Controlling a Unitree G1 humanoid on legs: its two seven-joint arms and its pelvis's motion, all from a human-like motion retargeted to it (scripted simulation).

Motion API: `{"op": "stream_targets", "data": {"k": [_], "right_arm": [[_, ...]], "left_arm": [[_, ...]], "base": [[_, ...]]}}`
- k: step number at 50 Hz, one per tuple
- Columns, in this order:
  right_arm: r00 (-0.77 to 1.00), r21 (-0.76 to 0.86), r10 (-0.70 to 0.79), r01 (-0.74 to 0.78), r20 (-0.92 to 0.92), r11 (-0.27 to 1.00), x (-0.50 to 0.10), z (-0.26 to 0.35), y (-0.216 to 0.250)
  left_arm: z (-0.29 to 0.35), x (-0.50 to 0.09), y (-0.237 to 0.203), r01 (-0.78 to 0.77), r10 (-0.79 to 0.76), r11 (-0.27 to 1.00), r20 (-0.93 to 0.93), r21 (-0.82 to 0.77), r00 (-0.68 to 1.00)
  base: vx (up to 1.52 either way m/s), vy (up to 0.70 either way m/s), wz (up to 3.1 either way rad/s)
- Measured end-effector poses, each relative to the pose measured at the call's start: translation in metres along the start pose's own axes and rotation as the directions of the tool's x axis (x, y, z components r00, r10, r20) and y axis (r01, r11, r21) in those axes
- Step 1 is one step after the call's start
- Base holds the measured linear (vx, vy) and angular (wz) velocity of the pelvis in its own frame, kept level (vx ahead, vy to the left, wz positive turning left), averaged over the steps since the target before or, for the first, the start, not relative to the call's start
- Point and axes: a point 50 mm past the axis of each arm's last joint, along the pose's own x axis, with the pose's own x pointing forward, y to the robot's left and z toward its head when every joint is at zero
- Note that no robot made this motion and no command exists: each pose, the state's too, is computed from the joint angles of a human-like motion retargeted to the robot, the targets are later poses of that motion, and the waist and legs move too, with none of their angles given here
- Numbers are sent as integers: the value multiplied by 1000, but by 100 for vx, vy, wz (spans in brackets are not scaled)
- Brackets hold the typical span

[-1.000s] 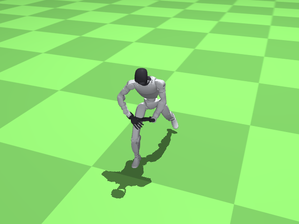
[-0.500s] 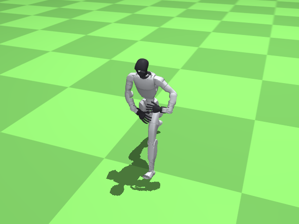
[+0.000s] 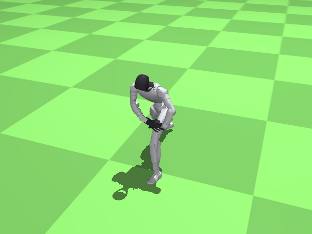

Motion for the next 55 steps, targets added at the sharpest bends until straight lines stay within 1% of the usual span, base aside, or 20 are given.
{"op": "stream_targets", "data": {"k": [3, 6, 11, 15, 18, 20, 22, 23, 24, 25, 26, 28, 31, 33, 35, 38, 43, 48, 51, 55], "right_arm": [[1000, -11, 4, -4, 26, 1000, -5, -1, -7], [997, 101, -83, 83, -1, 991, -4, 2, -20], [985, 184, -172, 169, -1, 968, 4, 6, -36], [991, 129, -102, 112, -87, 985, -4, -4, -10], [981, 108, 79, -60, -179, 992, -16, 4, 44], [945, 74, 279, -270, -171, 960, -27, 19, 79], [909, 138, 374, -353, -183, 925, -36, 27, 94], [898, 188, 403, -371, -179, 910, -39, 30, 98], [886, 273, 427, -373, -179, 887, -44, 30, 96], [877, 349, 446, -367, -179, 862, -50, 28, 94], [868, 413, 458, -352, -193, 840, -58, 24, 90], [875, 514, 423, -257, -234, 818, -80, 17, 78], [888, 541, 291, -59, -356, 839, -128, 1, 50], [872, 486, 205, 43, -445, 873, -161, -7, 30], [832, 428, 144, 120, -535, 896, -192, -11, 13], [777, 374, 115, 163, -619, 913, -231, -6, -2], [782, 360, 194, 41, -593, 932, -266, 14, -17], [918, 206, 175, -105, -356, 973, -237, 12, -52], [977, 84, 48, -31, -207, 996, -204, 8, -89], [989, 88, -74, 86, -132, 992, -184, 16, -110]], "left_arm": [[-2, 3, 8, -37, 35, 998, 22, 58, 999], [-15, 8, 28, -150, 158, 965, -21, 216, 987], [-24, 3, 43, -191, 206, 921, -8, 339, 979], [-23, -1, 12, -113, 140, 960, -91, 258, 986], [5, -2, -50, 80, -70, 994, -133, 72, 989], [41, -4, -91, 268, -278, 954, -66, -137, 958], [72, 1, -109, 323, -345, 878, 0, -354, 939], [88, 5, -112, 317, -342, 813, 41, -488, 939], [114, 15, -106, 176, -217, 635, 45, -753, 975], [135, 26, -98, 15, -64, 440, -15, -898, 998], [156, 40, -96, -151, 47, 289, -143, -945, 989], [165, 59, -93, -300, 138, 196, -276, -934, 951], [134, 71, -78, -355, 271, 265, -284, -897, 920], [102, 76, -62, -322, 338, 408, -186, -854, 923], [72, 104, -52, -303, 311, 679, -112, -669, 944], [49, 142, -26, -330, 342, 833, -56, -445, 938], [63, 196, 25, -468, 540, 803, 117, -369, 834], [69, 231, 46, -412, 464, 885, 361, -216, 809], [49, 220, 52, -488, 489, 867, 363, -100, 793], [37, 198, 69, -633, 609, 772, 353, -60, 710]], "base": [[-3, -11, 45], [3, -3, 49], [19, 8, 3], [50, 26, -53], [66, 33, 1], [67, 30, 47], [59, 22, 78], [52, 16, 83], [49, 15, 75], [48, 16, 61], [47, 18, 79], [44, 20, 146], [34, 8, 320], [35, -3, 439], [40, -6, 418], [40, -5, 323], [25, 7, 236], [-15, -31, 156], [-23, -1, 82], [-22, 4, 17]]}}
